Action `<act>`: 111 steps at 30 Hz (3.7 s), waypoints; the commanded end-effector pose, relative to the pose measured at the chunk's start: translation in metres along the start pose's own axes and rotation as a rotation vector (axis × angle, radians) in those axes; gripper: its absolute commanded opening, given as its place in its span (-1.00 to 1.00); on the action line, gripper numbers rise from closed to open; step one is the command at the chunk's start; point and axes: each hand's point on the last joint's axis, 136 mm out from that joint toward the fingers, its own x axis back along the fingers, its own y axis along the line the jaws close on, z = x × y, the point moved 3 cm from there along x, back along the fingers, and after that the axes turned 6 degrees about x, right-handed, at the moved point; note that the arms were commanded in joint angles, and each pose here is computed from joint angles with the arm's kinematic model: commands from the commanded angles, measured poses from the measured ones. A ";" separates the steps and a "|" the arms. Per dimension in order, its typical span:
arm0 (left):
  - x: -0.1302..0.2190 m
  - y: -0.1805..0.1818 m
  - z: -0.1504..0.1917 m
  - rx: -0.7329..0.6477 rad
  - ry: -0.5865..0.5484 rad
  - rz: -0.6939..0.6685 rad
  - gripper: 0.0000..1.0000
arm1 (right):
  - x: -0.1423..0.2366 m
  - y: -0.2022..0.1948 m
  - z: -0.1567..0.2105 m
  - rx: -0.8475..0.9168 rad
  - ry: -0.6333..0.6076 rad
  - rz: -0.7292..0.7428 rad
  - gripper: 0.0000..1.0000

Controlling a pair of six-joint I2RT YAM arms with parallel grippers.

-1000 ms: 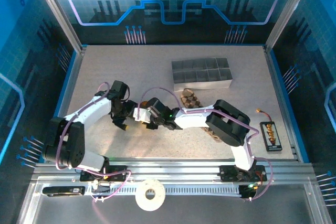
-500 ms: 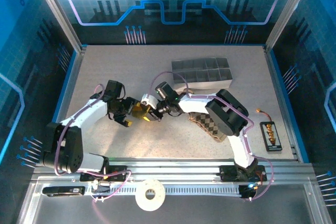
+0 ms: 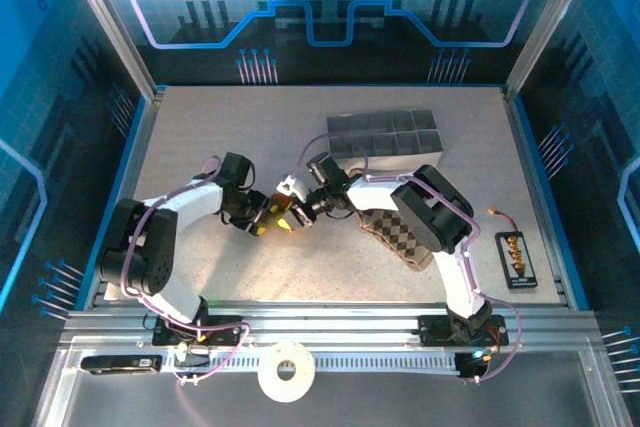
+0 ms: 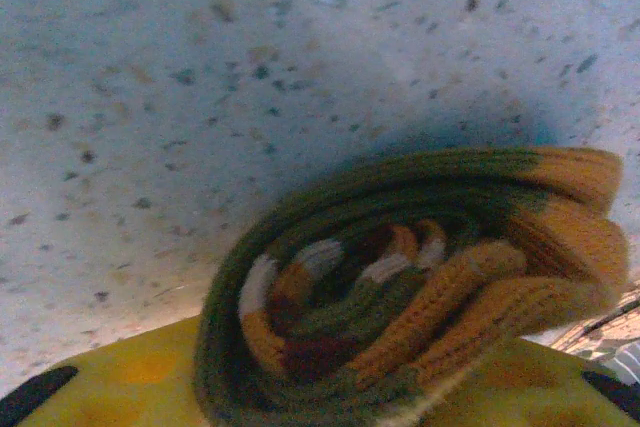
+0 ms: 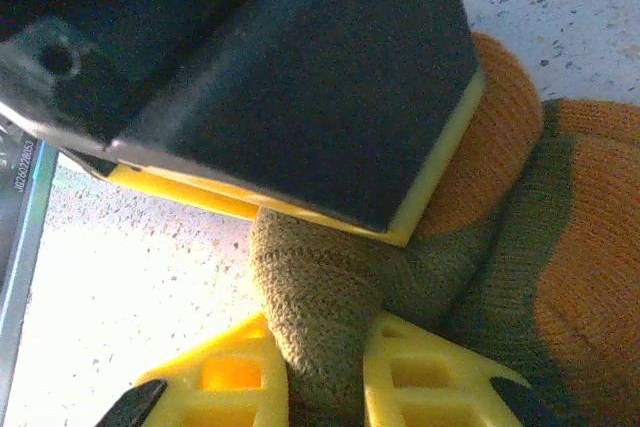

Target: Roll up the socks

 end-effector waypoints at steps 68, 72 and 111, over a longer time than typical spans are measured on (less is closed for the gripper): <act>0.031 0.003 0.040 0.125 0.016 0.025 0.48 | 0.003 0.009 0.104 -0.273 0.270 0.015 -0.93; 0.019 0.005 0.045 0.106 0.025 -0.013 0.45 | 0.005 0.004 0.110 -0.360 0.265 -0.019 -0.92; -0.014 0.049 0.036 0.095 -0.054 -0.303 -0.01 | 0.015 0.013 0.045 -0.220 0.069 0.032 0.74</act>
